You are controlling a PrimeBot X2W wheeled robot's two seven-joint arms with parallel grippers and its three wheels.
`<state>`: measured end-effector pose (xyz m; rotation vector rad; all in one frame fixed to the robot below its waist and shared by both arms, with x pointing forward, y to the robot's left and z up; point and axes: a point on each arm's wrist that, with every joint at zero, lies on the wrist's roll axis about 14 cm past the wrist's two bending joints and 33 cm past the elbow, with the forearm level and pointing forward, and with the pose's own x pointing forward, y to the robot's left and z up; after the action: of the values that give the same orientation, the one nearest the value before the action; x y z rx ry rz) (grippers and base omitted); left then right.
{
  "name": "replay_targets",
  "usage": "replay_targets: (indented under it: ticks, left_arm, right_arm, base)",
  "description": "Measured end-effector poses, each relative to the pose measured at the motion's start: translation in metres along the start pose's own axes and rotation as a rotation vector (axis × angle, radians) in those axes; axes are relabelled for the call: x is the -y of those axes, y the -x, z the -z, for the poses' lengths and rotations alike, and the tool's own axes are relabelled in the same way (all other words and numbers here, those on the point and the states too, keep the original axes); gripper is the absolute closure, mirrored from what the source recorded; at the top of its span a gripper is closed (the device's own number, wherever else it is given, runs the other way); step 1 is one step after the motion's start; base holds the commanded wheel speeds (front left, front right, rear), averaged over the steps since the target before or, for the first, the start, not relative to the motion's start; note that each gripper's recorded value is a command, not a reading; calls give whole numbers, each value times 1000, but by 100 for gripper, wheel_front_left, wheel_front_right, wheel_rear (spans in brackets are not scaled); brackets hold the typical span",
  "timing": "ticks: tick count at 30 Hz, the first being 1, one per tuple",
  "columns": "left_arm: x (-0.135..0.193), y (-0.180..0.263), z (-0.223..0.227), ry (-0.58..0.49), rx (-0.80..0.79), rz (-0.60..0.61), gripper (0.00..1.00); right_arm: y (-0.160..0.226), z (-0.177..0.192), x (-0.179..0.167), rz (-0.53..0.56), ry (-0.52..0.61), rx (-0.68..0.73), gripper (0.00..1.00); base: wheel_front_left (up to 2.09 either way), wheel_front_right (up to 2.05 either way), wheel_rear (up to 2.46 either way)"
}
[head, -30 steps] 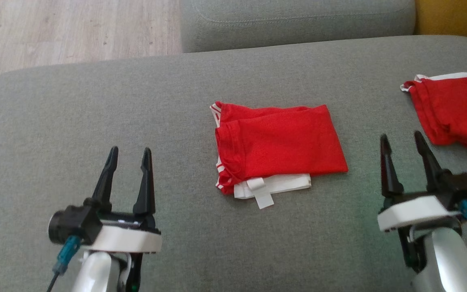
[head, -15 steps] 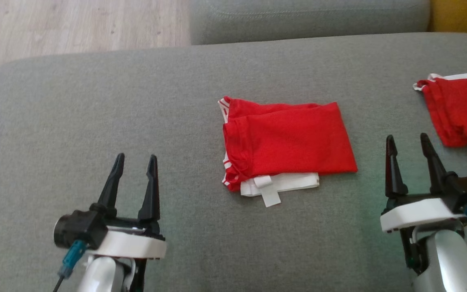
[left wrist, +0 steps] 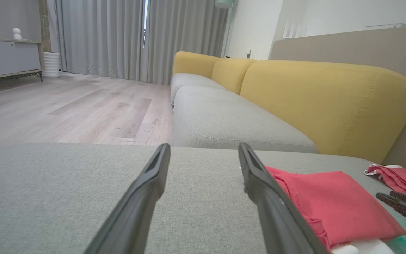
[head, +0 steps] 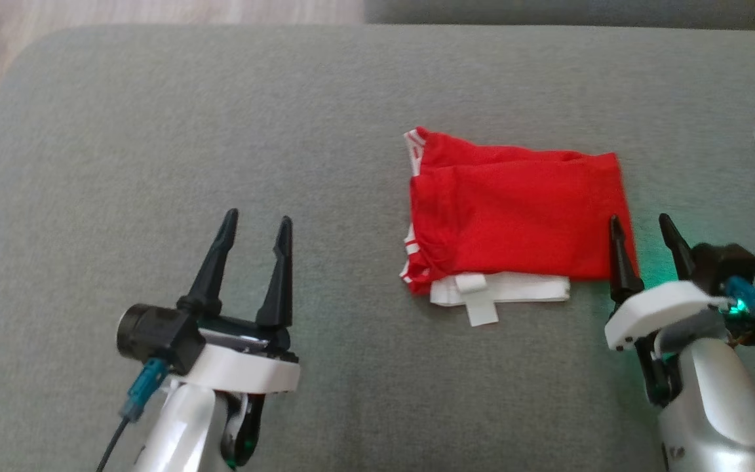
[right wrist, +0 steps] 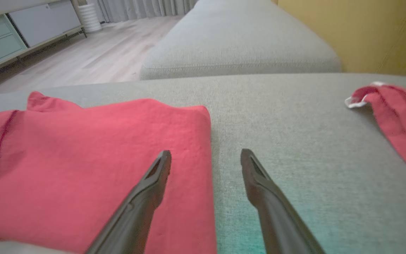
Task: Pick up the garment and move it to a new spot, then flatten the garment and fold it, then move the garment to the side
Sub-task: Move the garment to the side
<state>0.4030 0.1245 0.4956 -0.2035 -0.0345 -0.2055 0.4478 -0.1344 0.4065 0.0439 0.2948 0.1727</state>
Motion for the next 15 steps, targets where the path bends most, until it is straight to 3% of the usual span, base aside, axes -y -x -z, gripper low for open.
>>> replay_targets:
  ticks: [6, 11, 12, 13, 14, 15]
  left_arm:
    - [-7, 4, 8, -6, -27, -24, 0]
    - [-14, 7, 12, -8, -40, -46, 0]
    - [-14, 7, 12, -9, -41, -47, 0]
    - [-14, 7, 12, -9, -41, -47, 0]
    - [-14, 6, 12, -10, -40, -45, 0]
    - [-13, 6, 12, -9, -39, -42, 0]
  right_arm:
    - [-21, 32, -8, -12, -51, -146, 0]
    - [-36, 35, -17, -32, -92, -168, 0]
    - [-37, 37, -18, -36, -87, -172, 8]
    - [-38, 36, -19, -40, -78, -169, 71]
    - [-38, 35, -20, -45, -66, -159, 100]
    - [-38, 34, -21, -48, -57, -150, 100]
  base:
    - [0, 0, 0]
    - [0, 0, 0]
    - [0, 0, 0]
    - [0, 0, 0]
    - [0, 0, 0]
    - [0, 0, 0]
